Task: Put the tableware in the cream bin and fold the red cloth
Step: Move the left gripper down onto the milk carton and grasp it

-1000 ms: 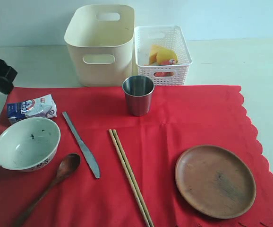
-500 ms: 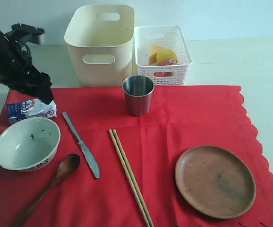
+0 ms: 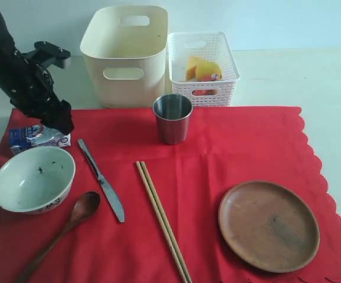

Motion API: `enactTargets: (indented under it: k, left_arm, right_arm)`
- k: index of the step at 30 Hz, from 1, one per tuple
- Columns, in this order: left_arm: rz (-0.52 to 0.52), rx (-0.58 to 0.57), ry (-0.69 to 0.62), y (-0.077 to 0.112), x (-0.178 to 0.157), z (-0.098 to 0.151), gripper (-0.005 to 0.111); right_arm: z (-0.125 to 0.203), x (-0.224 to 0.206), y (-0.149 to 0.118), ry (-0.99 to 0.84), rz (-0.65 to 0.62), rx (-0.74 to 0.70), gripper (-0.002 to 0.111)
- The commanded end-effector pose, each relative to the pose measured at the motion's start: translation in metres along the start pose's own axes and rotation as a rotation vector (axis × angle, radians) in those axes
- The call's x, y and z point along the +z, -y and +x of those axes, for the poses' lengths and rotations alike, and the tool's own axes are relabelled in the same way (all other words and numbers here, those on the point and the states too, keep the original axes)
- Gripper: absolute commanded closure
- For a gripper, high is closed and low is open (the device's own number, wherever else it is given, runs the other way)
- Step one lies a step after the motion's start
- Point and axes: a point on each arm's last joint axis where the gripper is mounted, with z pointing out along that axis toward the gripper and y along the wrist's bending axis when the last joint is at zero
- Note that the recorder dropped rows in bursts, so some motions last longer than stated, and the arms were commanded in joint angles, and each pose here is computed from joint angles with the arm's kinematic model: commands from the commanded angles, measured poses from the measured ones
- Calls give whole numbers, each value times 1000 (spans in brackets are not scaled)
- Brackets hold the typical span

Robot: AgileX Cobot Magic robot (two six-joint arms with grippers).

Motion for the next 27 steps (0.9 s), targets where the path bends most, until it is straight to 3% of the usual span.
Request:
enactTargets:
  k: [1, 14, 17, 21, 27]
  left_arm:
    - [7, 30, -16, 0, 11, 0, 37]
    - [42, 83, -73, 0, 31, 6, 41]
    - [49, 83, -84, 0, 33, 7, 60]
    - [53, 83, -89, 1, 33, 8, 104]
    - [29, 91, -52, 1, 17, 3, 106]
  right_arm:
    - [1, 0, 0, 5, 5, -6, 108]
    - [1, 0, 0, 5, 5, -6, 108]
    - [1, 0, 0, 5, 5, -6, 108]
    - [1, 0, 0, 7, 5, -5, 108]
    - [1, 0, 0, 7, 5, -5, 108]
